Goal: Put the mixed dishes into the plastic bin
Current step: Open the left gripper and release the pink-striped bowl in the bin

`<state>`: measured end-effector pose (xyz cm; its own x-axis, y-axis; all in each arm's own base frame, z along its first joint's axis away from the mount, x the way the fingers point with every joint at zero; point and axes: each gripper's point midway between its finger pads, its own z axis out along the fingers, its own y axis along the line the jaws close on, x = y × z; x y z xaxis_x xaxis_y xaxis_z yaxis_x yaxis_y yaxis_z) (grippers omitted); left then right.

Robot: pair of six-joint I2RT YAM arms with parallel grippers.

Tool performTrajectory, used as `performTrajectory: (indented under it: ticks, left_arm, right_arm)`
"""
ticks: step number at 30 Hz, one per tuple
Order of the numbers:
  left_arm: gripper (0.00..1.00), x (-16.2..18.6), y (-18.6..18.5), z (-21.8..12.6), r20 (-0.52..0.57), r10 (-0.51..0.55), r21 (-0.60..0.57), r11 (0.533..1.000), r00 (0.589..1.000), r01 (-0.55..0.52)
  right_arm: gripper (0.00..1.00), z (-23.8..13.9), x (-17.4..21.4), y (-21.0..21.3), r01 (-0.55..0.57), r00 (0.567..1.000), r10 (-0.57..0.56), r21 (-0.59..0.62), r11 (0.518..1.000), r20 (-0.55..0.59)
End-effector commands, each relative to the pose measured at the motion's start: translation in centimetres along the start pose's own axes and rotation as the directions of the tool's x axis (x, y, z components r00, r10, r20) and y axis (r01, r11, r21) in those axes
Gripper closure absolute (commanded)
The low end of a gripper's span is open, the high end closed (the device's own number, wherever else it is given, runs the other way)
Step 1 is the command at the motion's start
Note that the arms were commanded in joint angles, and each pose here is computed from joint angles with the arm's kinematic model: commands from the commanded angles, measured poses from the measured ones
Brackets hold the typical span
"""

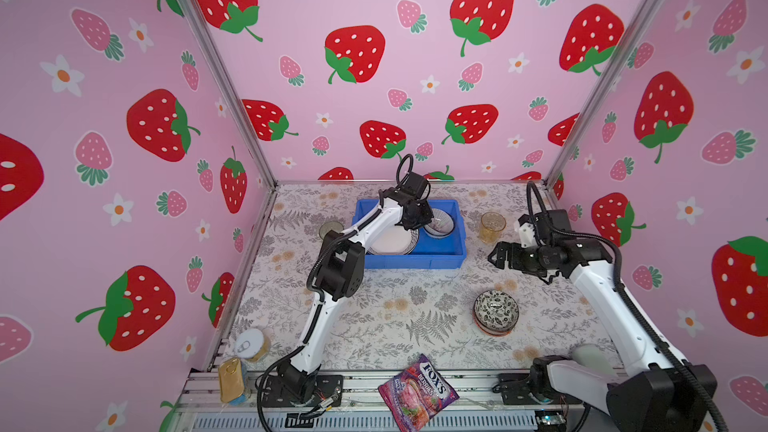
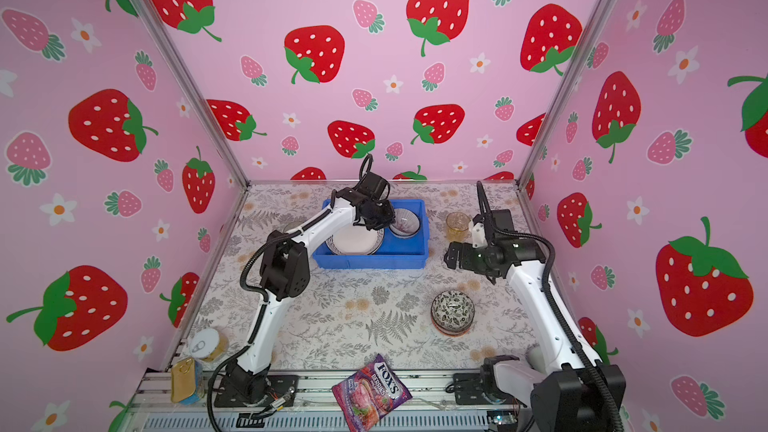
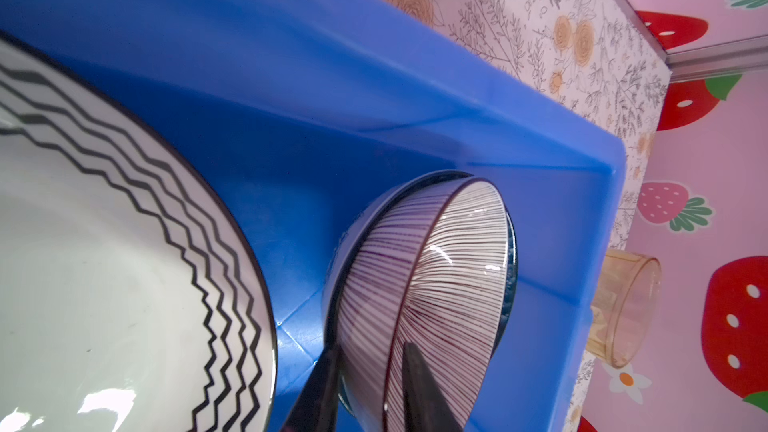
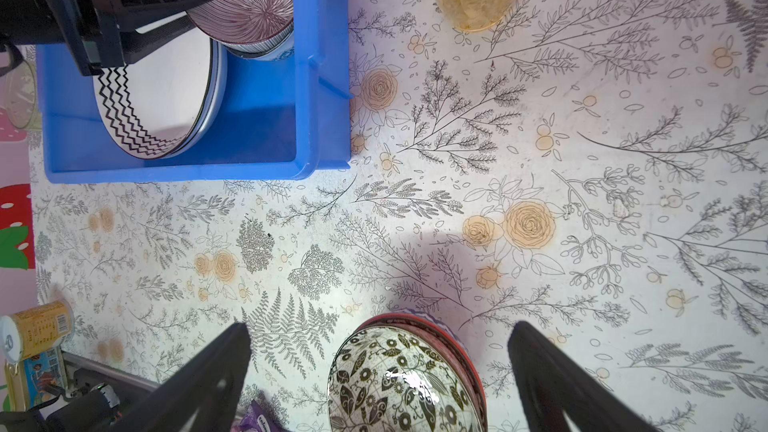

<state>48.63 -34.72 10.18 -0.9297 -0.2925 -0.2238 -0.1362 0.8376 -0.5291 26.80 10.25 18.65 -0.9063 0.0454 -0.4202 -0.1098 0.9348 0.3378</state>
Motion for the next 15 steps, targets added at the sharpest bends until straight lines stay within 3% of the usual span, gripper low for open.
performTrajectory:
  ticks: [1,15]
  left_arm:
    - [0.69,0.1,-0.7,-0.8,-0.013,0.011,0.023,1.000,1.000,-0.011]
    - [0.65,1.0,-0.7,-2.6,-0.041,0.059,0.011,0.998,0.997,-0.058]
  right_arm:
    - [0.01,0.1,0.4,-0.1,0.007,1.000,-0.007,-0.007,1.000,-0.013]
    - [0.01,0.0,0.3,0.0,0.005,1.000,-0.005,-0.009,1.000,-0.008]
